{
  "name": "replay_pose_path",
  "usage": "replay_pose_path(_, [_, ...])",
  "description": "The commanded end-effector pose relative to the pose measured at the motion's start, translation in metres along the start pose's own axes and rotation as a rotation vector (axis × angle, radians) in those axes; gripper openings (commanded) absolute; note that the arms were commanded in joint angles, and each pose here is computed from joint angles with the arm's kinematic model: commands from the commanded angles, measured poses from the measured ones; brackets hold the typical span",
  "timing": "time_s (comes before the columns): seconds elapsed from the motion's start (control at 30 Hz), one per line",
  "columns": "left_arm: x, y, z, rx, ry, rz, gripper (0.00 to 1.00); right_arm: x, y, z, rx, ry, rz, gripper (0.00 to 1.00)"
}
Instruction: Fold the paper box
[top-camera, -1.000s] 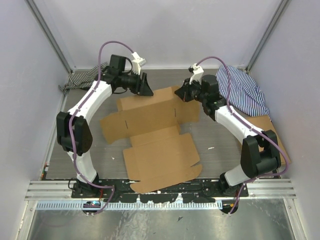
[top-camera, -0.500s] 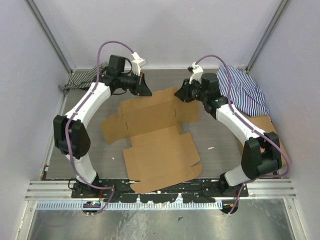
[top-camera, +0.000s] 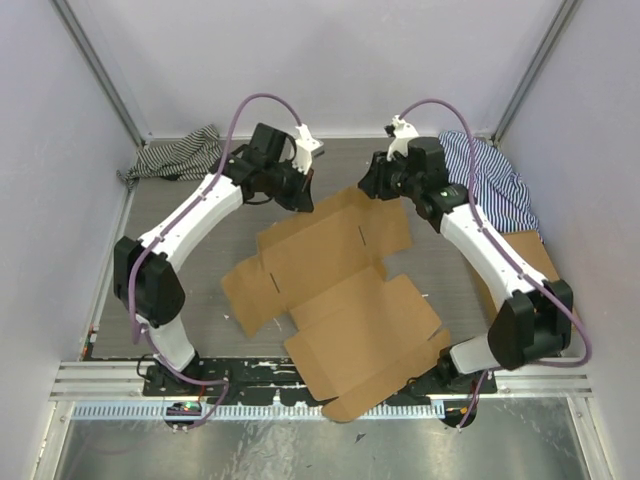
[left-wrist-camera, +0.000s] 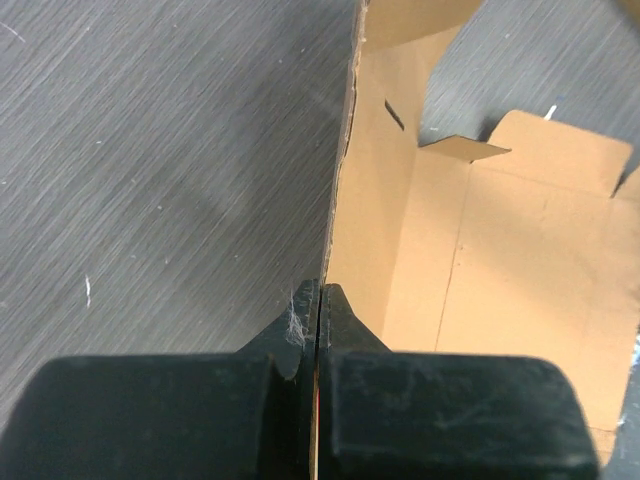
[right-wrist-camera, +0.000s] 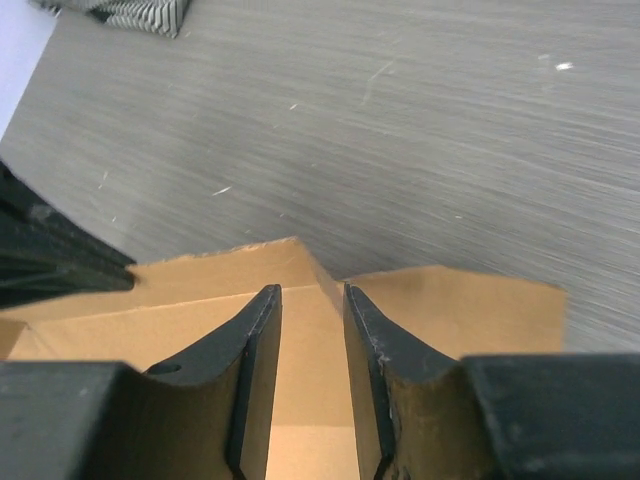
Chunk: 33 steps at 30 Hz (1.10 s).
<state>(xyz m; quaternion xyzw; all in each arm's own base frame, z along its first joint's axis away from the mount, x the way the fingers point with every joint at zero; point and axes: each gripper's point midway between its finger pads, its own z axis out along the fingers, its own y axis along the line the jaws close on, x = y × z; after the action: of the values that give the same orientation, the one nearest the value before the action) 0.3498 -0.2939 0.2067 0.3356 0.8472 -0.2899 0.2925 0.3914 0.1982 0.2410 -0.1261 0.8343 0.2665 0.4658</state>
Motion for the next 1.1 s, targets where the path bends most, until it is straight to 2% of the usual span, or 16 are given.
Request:
replay_pose_path(0.0, [-0.008, -0.01, -0.028, -0.146, -0.018, 0.097, 0.0, -0.057, -0.015, -0.055, 0.225, -0.21, 0.017, 0.37])
replay_pose_path(0.13, [-0.013, -0.017, -0.045, -0.271, -0.055, 0.17, 0.0, -0.054, -0.067, -0.078, 0.533, -0.239, 0.096, 0.37])
replay_pose_path(0.2, [-0.017, -0.018, -0.056, -0.351, -0.071, 0.218, 0.0, -0.044, -0.084, -0.08, 0.617, -0.216, 0.123, 0.37])
replay_pose_path(0.33, [-0.019, -0.026, -0.072, -0.493, -0.074, 0.356, 0.0, -0.022, -0.108, -0.068, 0.691, -0.122, 0.19, 0.36])
replay_pose_path(0.53, [-0.006, -0.044, -0.071, -0.554, -0.038, 0.478, 0.0, -0.001, -0.135, -0.046, 0.709, -0.048, 0.236, 0.35])
replay_pose_path(0.7, [0.014, -0.047, -0.051, -0.624, 0.05, 0.583, 0.0, 0.003, -0.146, -0.023, 0.56, -0.029, 0.279, 0.32])
replay_pose_path(0.8, [0.022, -0.039, -0.045, -0.726, 0.12, 0.669, 0.0, 0.0, -0.145, -0.007, 0.426, -0.02, 0.297, 0.31])
replay_pose_path(1.07, [0.025, -0.041, -0.031, -0.847, 0.158, 0.765, 0.0, 0.01, -0.131, 0.056, 0.142, 0.086, 0.278, 0.29])
